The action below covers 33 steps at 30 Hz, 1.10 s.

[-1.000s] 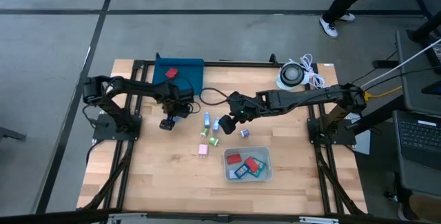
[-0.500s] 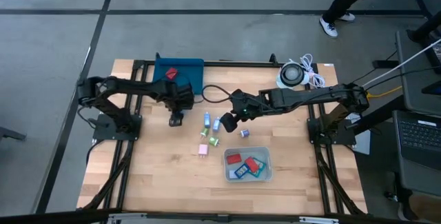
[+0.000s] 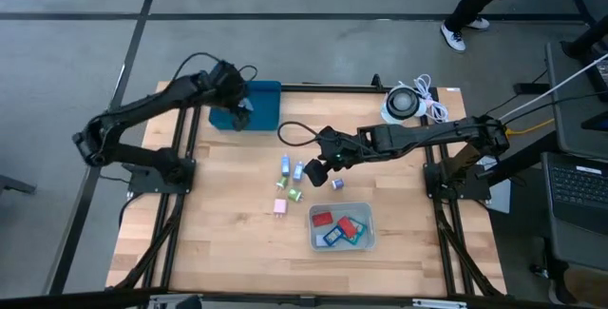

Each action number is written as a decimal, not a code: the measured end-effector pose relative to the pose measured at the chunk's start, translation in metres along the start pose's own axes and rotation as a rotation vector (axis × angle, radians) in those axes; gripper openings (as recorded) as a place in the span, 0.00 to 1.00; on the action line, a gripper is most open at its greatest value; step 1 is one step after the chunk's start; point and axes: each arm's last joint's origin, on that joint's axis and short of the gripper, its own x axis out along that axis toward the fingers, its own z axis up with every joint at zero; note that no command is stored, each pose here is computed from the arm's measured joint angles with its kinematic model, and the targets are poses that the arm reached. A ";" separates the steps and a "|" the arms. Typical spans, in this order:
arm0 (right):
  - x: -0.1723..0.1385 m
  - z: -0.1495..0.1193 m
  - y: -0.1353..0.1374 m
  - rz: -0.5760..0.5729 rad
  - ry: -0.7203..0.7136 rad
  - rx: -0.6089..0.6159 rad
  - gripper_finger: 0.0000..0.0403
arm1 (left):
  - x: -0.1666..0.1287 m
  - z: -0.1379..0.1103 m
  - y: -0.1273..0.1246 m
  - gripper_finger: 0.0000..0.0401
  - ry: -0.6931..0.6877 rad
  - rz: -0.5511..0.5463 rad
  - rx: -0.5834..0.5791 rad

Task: Pick & Place Office items
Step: Put the left blue charger adapter into the blue bin

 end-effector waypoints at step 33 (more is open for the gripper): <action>0.000 0.001 0.000 -0.016 -0.021 0.049 0.88 | 0.142 0.063 0.076 0.50 0.211 -0.016 0.039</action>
